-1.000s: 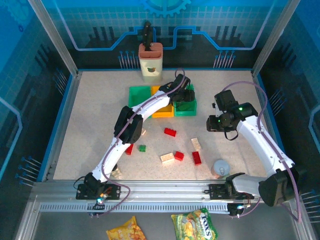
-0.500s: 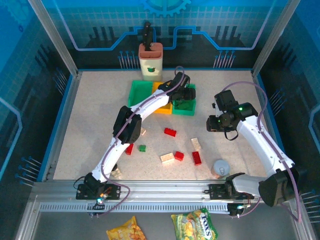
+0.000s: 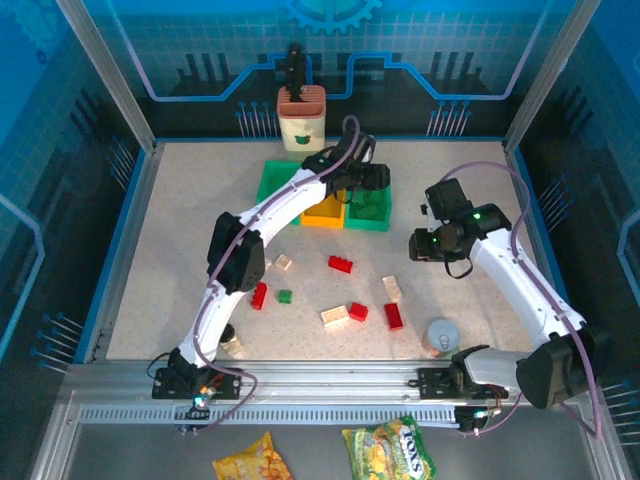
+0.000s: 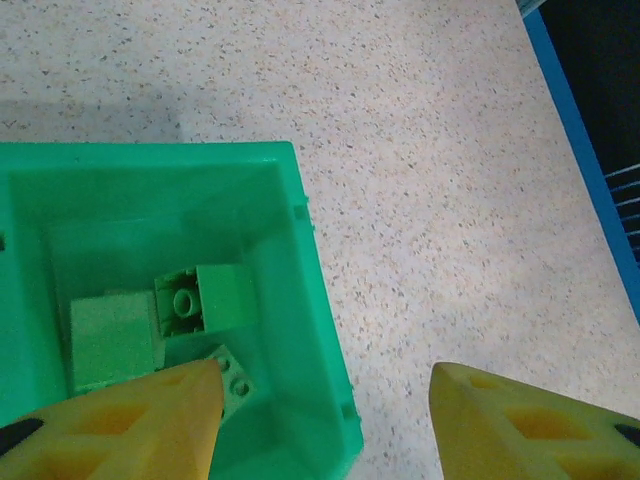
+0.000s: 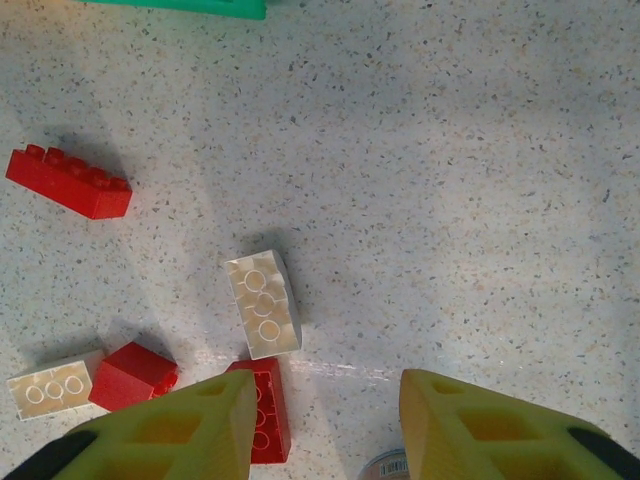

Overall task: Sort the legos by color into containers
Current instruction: Place the lego in the container, then pick up the lego from the middle-left of the table.

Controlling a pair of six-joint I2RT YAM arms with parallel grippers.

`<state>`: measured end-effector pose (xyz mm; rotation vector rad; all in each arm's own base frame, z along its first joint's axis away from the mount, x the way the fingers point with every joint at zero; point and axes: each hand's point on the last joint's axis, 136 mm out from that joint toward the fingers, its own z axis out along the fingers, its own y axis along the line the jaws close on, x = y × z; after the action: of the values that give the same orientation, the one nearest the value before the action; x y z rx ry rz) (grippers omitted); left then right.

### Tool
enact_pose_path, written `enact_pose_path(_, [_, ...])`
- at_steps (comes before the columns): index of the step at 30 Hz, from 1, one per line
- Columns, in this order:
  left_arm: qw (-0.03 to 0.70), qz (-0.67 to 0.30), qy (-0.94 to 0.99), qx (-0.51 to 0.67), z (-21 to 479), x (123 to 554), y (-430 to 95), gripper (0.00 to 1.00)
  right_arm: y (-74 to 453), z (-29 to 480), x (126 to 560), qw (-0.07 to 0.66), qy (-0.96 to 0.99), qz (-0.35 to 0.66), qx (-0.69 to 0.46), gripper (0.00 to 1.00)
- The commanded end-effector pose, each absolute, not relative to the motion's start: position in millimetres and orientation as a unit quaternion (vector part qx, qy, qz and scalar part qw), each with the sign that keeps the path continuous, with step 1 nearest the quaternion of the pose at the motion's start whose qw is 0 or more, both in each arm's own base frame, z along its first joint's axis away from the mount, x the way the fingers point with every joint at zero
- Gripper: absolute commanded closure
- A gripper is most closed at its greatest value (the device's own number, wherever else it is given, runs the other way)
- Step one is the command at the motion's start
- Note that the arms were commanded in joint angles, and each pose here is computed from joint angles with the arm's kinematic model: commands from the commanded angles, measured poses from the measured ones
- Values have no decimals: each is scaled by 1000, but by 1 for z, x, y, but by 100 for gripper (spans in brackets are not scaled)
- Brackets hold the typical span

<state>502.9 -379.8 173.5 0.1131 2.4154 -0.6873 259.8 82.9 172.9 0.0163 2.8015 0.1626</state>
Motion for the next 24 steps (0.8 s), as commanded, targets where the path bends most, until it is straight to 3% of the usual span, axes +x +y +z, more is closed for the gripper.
enact_pose_path(1, [288,-243,924,65,185,478,-360,43,94,168,262,162,984,69,4,57])
enact_pose_path(24, [195,-130,972,20,135,356,-214,46,150,127,272,121,989,71,-36,57])
